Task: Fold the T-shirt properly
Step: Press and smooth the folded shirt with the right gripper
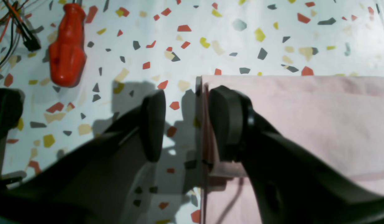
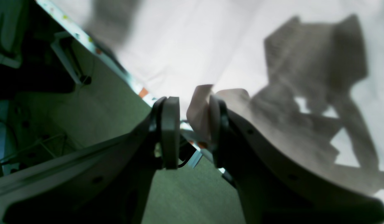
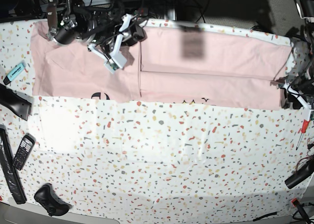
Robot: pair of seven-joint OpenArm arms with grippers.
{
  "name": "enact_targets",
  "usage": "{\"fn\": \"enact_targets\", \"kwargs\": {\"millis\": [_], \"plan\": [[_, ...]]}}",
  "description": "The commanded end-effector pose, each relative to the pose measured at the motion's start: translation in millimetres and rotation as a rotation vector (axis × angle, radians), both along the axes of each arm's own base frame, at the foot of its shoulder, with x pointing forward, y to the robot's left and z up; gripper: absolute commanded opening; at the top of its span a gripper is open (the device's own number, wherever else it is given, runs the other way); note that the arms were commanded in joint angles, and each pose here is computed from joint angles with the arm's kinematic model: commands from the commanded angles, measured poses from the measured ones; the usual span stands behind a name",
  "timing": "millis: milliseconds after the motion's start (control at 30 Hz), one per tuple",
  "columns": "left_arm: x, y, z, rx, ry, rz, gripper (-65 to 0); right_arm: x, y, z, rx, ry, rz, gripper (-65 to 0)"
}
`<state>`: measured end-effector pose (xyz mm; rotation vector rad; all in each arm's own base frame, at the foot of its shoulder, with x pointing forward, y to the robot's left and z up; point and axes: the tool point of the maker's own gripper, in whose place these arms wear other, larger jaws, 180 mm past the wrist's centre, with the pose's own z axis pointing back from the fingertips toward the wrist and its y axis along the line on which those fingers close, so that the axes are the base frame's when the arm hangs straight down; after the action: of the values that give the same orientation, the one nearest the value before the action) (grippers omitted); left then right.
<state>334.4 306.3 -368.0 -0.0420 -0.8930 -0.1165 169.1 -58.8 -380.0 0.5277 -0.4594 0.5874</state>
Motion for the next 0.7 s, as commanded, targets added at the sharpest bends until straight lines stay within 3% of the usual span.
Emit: {"fn": "enact_targets", "kwargs": {"millis": [0, 33, 100, 200, 300, 433, 467, 500, 667], "plan": [[10, 7, 18, 0.014, -0.050, 0.002, -65.0, 4, 4, 8, 0.023, -0.029, 0.013, -48.9], [10, 7, 18, 0.014, -0.051, 0.002, -39.4, 3, 5, 8, 0.024, -0.028, 0.017, -48.9], [10, 7, 18, 0.014, -0.051, 0.002, -39.4, 2, 8, 9, 0.037, -0.027, 0.021, -48.9], [10, 7, 19, 0.014, -0.053, 0.003, -39.4, 9, 21, 28, 0.160, -0.053, 0.010, -48.9], [10, 7, 19, 0.015, -0.052, 0.003, -39.4, 27, 25, 55, 0.272, -0.154, -0.046, -48.9], [10, 9, 20, 0.020, -0.053, 0.003, -39.4, 39, 11, 61, 0.259, -0.198, -0.093, -48.9], [10, 11, 21, 0.024, -0.051, 0.003, -65.0, 40, 7, 60, 0.246, -0.195, -0.100, -48.9], [9, 12, 21, 0.028, -0.045, 0.003, -39.4, 41, 2, 59, 0.236, -0.195, -0.110, -48.9], [0, 14, 22, -0.030, 0.033, -0.028, -39.4, 50, -20, 61, 0.204, -0.218, -0.172, -48.9]]}}
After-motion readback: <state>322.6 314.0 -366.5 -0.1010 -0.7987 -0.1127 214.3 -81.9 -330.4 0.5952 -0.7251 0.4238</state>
